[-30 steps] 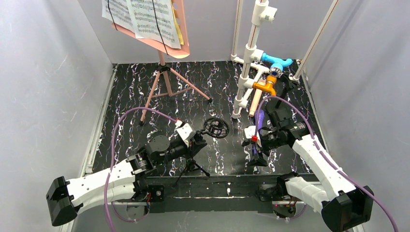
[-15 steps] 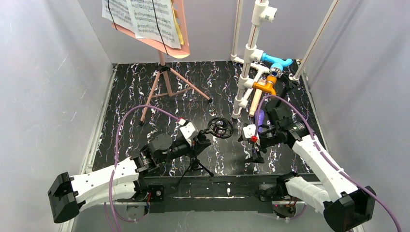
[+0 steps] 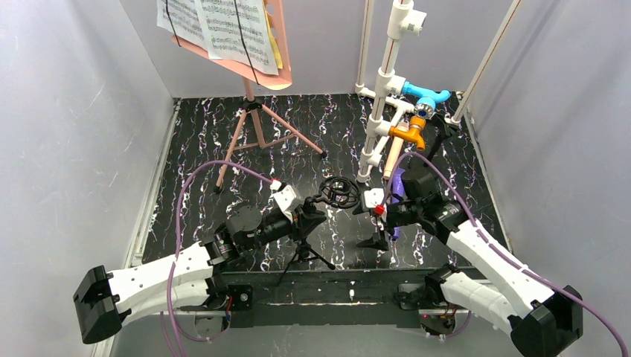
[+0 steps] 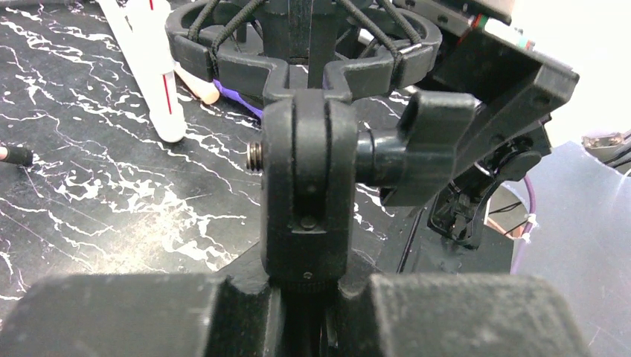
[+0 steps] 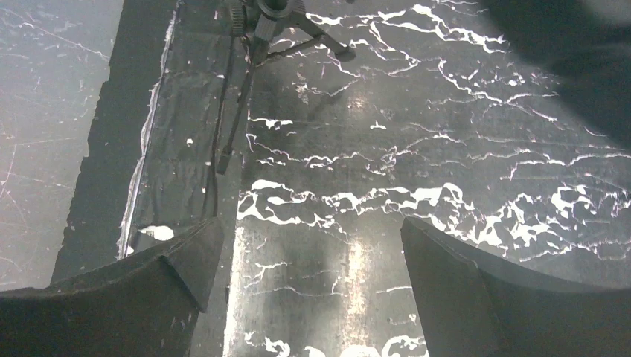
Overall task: Pack up the instrument practice props
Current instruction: Unscrew the knob on the microphone stand.
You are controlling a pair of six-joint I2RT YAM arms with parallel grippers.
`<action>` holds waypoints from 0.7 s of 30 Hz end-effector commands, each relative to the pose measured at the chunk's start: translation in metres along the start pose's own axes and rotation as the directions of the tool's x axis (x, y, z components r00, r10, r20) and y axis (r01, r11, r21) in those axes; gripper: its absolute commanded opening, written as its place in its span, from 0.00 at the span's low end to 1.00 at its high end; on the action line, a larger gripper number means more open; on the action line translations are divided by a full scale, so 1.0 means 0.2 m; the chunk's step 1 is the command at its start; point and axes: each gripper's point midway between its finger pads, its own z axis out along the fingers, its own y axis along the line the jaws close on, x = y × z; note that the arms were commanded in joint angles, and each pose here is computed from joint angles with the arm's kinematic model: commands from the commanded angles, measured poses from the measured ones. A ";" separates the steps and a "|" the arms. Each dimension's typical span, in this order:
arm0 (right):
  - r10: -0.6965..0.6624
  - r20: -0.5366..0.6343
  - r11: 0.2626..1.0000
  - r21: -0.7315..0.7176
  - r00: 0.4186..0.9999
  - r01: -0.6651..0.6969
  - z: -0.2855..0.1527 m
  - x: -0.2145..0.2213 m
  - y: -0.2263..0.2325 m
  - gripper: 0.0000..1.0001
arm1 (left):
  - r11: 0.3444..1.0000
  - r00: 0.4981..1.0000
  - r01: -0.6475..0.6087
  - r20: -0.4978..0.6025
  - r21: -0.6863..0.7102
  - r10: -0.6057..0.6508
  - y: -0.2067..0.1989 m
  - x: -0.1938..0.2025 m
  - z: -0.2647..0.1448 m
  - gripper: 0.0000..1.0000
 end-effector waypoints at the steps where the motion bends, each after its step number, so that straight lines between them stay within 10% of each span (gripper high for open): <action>1: -0.046 0.140 0.997 0.069 0.989 0.037 0.06 -0.18 -0.04 0.98 | 0.999 0.979 0.018 0.205 0.031 -0.024 -0.05 -0.32 -0.02 0.00; 21: 0.231 0.460 0.949 0.089 0.857 -0.304 0.08 -0.56 -0.16 0.98 | 0.976 0.851 0.217 0.489 0.006 -0.192 0.00 -0.73 -0.01 0.00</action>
